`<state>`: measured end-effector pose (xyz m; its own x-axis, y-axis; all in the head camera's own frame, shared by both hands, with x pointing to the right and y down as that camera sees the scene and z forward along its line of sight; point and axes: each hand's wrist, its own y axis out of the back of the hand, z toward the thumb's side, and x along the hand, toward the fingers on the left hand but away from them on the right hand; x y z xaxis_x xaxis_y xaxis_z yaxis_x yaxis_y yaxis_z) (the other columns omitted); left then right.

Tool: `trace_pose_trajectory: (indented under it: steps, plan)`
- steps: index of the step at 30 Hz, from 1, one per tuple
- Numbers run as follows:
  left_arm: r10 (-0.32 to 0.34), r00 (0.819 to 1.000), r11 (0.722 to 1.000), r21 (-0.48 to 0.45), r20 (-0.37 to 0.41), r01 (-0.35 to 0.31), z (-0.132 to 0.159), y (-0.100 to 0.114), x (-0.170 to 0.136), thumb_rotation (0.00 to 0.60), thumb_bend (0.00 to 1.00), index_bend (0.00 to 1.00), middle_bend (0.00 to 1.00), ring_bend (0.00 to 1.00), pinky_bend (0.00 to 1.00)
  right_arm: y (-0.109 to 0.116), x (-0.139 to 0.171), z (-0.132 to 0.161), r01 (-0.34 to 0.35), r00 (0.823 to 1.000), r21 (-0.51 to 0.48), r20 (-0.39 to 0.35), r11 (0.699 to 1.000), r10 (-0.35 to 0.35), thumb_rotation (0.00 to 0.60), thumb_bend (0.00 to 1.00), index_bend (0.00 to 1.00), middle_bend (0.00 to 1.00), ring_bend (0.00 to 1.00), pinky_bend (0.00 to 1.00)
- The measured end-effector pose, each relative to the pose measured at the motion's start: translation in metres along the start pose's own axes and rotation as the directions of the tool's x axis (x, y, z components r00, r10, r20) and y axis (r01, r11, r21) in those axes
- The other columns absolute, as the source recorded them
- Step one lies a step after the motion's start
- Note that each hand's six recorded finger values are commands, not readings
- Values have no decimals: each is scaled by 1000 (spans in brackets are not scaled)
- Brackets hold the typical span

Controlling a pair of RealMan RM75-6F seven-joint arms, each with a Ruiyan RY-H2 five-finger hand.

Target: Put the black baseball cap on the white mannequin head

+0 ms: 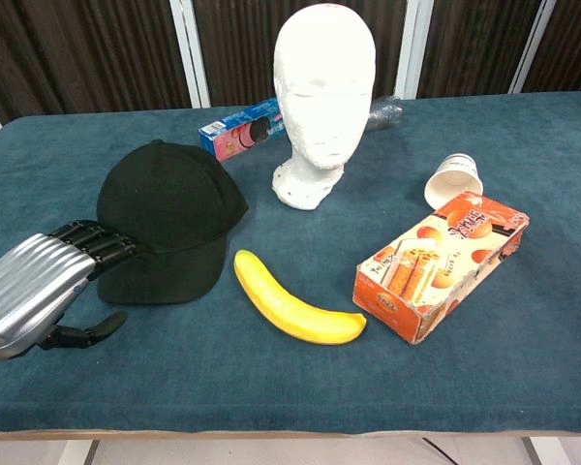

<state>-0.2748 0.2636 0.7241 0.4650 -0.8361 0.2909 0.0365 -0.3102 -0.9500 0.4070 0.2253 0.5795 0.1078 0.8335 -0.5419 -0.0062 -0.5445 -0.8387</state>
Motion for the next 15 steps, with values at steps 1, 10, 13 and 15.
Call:
trace_pose_trajectory:
  steps: [1,10,13,15]
  plan:
    - [-2,1000,1000,-1,-2,2,0,-1,0,600,330,311,312,240,227,0,0,0,-1,1000,0,1,1000,1,600,93,0,0,0,0]
    - [-22,1000,999,25,-18,23,1,-12,6,600,323,322,340,257,227,3,2,-2,11,1000,-1,4,1000,-11,600,93,0,0,0,0]
    - [-9,1000,999,48,-20,10,2,-14,8,600,320,325,356,274,235,4,2,-3,16,1000,-6,11,1000,-16,600,93,0,0,0,0]
    - [5,1000,998,59,-24,-4,3,-14,9,600,313,321,370,282,246,5,2,-4,18,1000,-10,10,1000,-18,600,93,0,0,0,0]
